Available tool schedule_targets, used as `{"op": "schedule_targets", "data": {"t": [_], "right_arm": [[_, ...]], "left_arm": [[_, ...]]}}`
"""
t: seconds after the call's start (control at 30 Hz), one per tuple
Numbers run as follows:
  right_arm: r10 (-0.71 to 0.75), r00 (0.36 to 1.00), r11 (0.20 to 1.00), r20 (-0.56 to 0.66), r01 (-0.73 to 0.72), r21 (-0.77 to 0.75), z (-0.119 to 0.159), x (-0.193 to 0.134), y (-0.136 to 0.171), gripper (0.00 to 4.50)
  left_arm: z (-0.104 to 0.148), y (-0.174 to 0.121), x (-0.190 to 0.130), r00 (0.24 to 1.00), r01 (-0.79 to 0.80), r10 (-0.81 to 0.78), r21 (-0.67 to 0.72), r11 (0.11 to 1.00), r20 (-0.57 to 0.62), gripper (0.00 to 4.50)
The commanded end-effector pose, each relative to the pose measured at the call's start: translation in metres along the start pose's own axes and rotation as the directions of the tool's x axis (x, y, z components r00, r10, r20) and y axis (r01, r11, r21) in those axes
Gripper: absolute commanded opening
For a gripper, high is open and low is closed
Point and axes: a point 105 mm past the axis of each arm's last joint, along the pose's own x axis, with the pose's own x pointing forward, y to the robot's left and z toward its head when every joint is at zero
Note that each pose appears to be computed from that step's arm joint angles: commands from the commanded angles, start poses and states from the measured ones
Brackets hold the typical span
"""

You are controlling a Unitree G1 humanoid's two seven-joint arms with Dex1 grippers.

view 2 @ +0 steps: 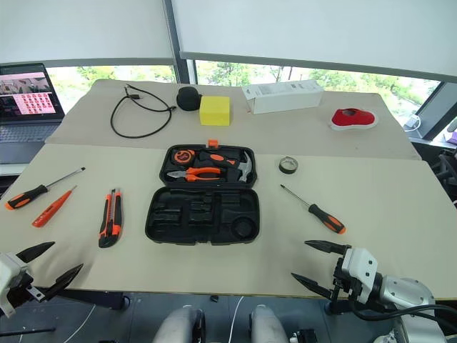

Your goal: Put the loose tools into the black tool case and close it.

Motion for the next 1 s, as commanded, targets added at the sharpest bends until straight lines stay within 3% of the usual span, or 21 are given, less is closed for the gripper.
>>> {"op": "schedule_targets", "data": {"t": [0.03, 0.13, 0.3, 0.43, 0.53, 0.63, 0.77, 1.0], "right_arm": [[-0.008, 0.998, 0.999, 0.057, 0.011, -0.045, 0.019, 0.006, -0.009, 4.48], [-0.042, 0.982, 0.999, 0.183, 0.044, -0.004, 0.049, 0.029, -0.021, 4.48], [-0.002, 0.885, 0.999, 0.465, -0.021, 0.044, 0.107, 0.046, -0.014, 4.48], [-0.013, 0.824, 0.999, 0.566, 0.039, -0.033, 0.134, 0.055, -0.013, 4.48], [0.009, 0.803, 0.997, 0.596, 0.039, -0.067, 0.146, 0.060, -0.008, 4.48], [0.016, 0.798, 0.996, 0.603, 0.038, -0.076, 0.151, 0.064, -0.006, 4.48], [0.005, 0.800, 0.997, 0.599, 0.045, -0.069, 0.154, 0.068, -0.005, 4.48], [-0.012, 0.812, 0.996, 0.584, 0.060, -0.063, 0.151, 0.073, -0.010, 4.48]], "left_arm": [[0.011, 0.011, -0.004, 0.997, -0.053, 0.057, -0.080, 0.995, 0.046, 4.49], [0.007, 0.032, -0.019, 0.970, -0.207, 0.238, -0.327, 0.922, 0.056, 4.49], [-0.013, 0.044, -0.052, 0.894, -0.398, 0.449, -0.494, 0.773, -0.017, 4.49], [-0.043, 0.047, -0.075, 0.848, -0.488, 0.508, -0.595, 0.638, -0.152, 4.49], [-0.047, 0.056, -0.081, 0.814, -0.526, 0.554, -0.623, 0.578, -0.174, 4.49], [-0.037, 0.071, -0.076, 0.809, -0.528, 0.564, -0.622, 0.578, -0.164, 4.49], [-0.008, 0.105, -0.054, 0.825, -0.528, 0.543, -0.552, 0.645, -0.155, 4.49], [0.008, 0.190, 0.004, 0.781, -0.624, 0.565, -0.368, 0.689, -0.266, 4.49]]}}
